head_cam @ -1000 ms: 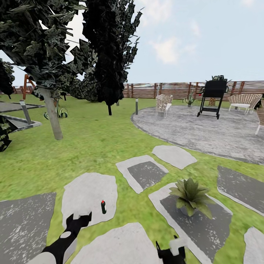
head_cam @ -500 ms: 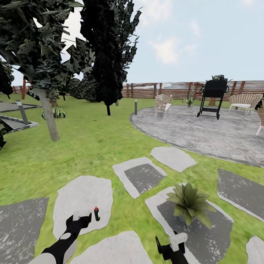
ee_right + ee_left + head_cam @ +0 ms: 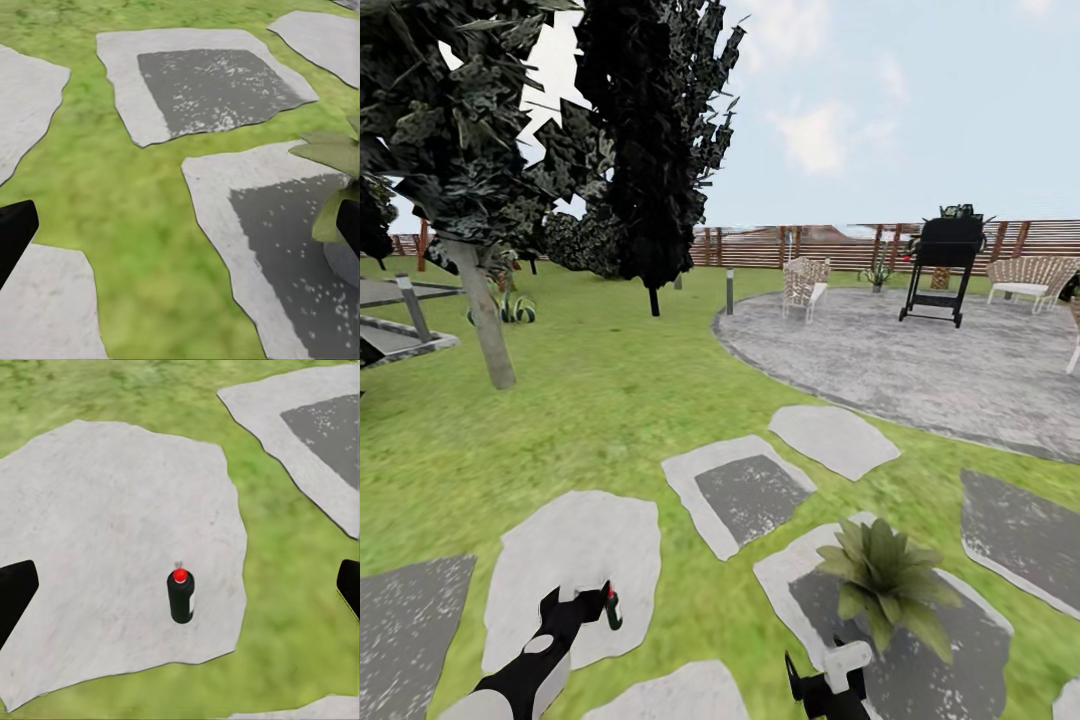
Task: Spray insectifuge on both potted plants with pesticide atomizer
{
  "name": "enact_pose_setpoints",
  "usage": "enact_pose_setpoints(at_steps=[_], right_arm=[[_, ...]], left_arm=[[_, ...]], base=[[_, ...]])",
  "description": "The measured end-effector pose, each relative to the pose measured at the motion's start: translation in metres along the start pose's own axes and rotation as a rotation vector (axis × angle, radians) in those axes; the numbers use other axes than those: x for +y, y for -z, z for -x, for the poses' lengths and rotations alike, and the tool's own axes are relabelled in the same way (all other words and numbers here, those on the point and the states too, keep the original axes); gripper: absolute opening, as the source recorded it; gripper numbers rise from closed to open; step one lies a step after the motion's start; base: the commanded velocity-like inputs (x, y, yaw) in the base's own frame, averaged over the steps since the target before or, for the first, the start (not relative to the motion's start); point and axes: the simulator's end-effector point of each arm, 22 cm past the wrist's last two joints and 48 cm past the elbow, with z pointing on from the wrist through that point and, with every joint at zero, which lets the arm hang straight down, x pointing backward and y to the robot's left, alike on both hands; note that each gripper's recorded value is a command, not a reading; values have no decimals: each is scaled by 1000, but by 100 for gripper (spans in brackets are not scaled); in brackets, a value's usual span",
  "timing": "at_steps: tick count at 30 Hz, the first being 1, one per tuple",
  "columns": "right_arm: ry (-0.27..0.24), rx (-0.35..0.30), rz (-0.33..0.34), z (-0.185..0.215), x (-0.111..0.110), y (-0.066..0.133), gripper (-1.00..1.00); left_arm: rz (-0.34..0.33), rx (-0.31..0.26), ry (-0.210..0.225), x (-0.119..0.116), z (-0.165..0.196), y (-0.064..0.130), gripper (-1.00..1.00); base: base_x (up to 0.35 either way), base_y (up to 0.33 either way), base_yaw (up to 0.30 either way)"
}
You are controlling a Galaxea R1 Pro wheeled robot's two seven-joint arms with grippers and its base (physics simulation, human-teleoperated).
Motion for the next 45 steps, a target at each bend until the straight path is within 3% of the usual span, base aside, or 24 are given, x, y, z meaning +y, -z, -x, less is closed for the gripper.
enact_pose_setpoints(at_steps=[16,25,27,28,30,45], right_arm=[[-1,1,0,0,1,0,100],[-5,12,3,-26,6,-4,100],[-6,15,2,-31,7,-5,100],[-7,16,2,-34,7,-5,100],[-8,19,2,-40,8,-6,100],[-13,42,5,-85,14,-12,100]], left_arm=[[-1,-15,0,0,4,0,100],[-1,-6,-2,1,-21,-8,100],[-3,-33,1,0,-15,-11,100],[-6,-93,7,-3,6,-14,100],[-7,-112,10,-4,8,-16,100],[-7,-104,8,-3,-33,-29,100]], base=[[93,-59,0],[0,0,0],[0,0,0],[0,0,0],[0,0,0],[0,0,52]])
